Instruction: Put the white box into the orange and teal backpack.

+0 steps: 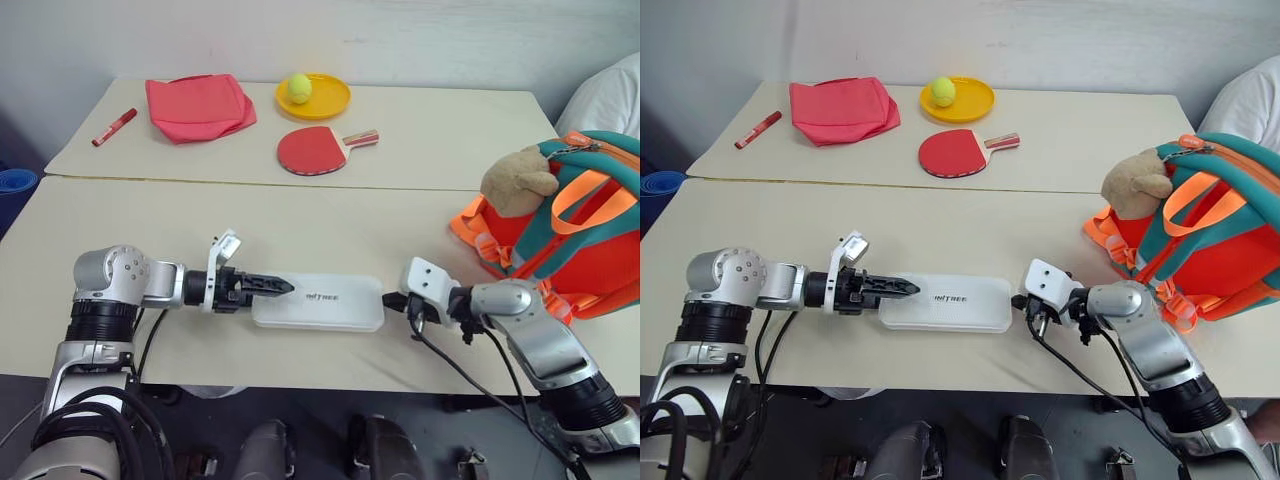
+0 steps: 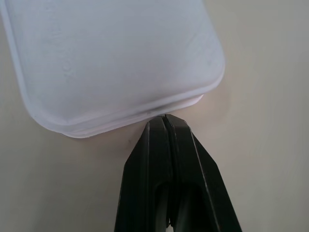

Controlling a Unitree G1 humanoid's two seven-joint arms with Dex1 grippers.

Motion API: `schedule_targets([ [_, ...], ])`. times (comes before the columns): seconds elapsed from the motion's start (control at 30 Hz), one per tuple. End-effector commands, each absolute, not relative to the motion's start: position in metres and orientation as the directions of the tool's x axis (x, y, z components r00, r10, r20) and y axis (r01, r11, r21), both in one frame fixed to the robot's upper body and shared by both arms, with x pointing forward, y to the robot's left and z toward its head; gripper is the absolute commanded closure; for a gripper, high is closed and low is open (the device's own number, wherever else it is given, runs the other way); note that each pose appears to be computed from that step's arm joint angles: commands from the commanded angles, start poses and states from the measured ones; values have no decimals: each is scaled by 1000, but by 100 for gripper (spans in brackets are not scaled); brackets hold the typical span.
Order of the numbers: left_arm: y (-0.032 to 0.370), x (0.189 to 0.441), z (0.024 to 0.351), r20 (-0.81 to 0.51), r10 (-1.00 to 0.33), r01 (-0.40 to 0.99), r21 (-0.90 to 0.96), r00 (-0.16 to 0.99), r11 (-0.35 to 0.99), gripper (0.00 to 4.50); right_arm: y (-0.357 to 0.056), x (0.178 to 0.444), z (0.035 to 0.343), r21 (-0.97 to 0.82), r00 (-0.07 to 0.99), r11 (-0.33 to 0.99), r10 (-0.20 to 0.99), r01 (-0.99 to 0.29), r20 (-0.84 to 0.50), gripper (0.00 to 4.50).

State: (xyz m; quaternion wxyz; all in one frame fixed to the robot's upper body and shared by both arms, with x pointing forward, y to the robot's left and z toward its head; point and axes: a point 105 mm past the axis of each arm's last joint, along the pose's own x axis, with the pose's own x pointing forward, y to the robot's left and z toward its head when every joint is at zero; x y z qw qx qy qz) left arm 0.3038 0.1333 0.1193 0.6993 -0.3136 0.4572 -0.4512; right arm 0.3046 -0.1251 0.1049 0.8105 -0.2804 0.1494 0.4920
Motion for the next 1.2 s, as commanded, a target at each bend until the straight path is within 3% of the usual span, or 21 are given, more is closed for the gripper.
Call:
schedule_targets([
  [0.03, 122, 297, 113, -334, -934, 304, -884, 125, 356, 2, -115, 298, 103, -294, 441, 332, 737, -896, -512, 450],
  [0.17, 121, 298, 115, -331, -933, 308, -882, 139, 358, 2, -122, 297, 102, -292, 451, 345, 732, -892, -511, 450],
  [0.2, 120, 298, 116, -322, -937, 312, -883, 139, 350, 20, -125, 296, 102, -293, 454, 349, 730, -890, -510, 450],
  [0.33, 116, 294, 121, -299, -946, 345, -881, 124, 324, 125, -142, 286, 98, -317, 473, 354, 714, -880, -516, 450],
  [0.47, 110, 292, 131, -234, -965, 391, -882, 121, 262, 250, -152, 272, 112, -251, 568, 510, 746, -823, -347, 450],
  [0.57, 103, 289, 141, -180, -977, 440, -873, 113, 212, 325, -167, 248, 117, -168, 624, 603, 733, -780, -269, 393],
  [0.67, 99, 286, 149, -137, -984, 507, -844, 111, 175, 328, -183, 228, 119, -126, 692, 684, 687, -719, -222, 293],
  [0.77, 96, 295, 170, 34, -980, 701, -703, 195, 115, 328, -210, 214, 128, -129, 827, 818, 545, -560, -136, 185],
  [0.83, 98, 293, 185, 171, -967, 793, -608, 190, 48, 328, -234, 204, 131, -169, 903, 888, 415, -428, -110, 126],
  [0.93, 99, 282, 187, 202, -972, 867, -498, 124, 8, 328, -262, 190, 143, -177, 972, 956, 235, -234, -16, 23],
  [0.97, 99, 280, 188, 206, -972, 885, -466, 115, 6, 328, -268, 186, 146, -186, 981, 964, 194, -189, 9, 3],
  [1.03, 99, 282, 193, 198, -973, 915, -401, 122, 34, 328, -277, 177, 147, -197, 992, 972, 128, -126, -1, 3],
  [1.2, 100, 276, 195, 154, -988, 972, -233, 33, -4, 328, -290, 179, 158, -185, 993, 978, 107, -97, 45, 3],
])
